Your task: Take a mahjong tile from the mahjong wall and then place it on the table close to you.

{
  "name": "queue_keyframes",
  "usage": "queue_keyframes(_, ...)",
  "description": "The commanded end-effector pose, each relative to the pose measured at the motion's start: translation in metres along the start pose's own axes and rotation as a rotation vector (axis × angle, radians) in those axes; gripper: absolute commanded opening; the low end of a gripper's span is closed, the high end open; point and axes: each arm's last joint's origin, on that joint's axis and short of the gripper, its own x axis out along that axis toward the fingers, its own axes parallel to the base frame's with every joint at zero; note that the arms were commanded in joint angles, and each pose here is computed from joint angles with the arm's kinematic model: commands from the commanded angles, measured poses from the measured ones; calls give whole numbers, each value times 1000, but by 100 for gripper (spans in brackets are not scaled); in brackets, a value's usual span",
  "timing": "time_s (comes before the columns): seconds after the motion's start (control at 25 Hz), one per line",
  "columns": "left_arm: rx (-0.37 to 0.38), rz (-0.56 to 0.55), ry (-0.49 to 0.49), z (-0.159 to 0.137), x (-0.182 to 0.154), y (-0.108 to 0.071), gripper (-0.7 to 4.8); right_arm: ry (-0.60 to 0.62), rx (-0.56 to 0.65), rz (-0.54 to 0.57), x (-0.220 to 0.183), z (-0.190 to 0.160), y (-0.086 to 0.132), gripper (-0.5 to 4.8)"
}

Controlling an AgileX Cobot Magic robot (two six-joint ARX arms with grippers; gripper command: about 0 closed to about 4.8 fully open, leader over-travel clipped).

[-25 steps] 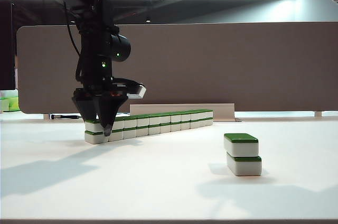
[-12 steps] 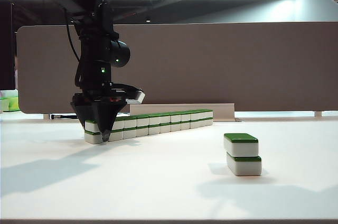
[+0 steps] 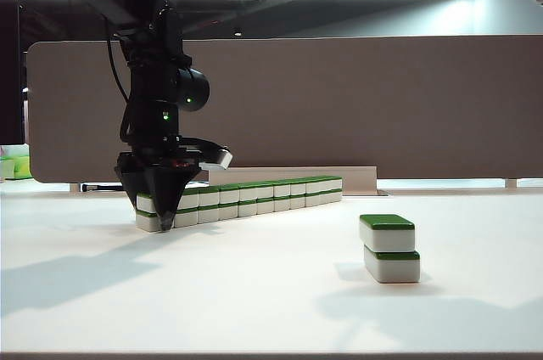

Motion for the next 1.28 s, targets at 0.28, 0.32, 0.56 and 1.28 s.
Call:
queue_keyframes(0.28, -4, -28, 45, -1, 12, 0, 263, -22, -15, -8, -1, 3, 0, -1)
queue_keyframes(0.32, -4, -30, 48, -2, 12, 0, 263, -23, -15, -16, -1, 3, 0, -1)
queue_keyframes(0.56, -4, -46, 79, -5, 9, -2, 258, -24, -16, -18, -1, 3, 0, -1)
queue_keyframes(1.28, -38, 1, 40, -12, -28, -6, 149, -23, -15, -17, -1, 3, 0, -1)
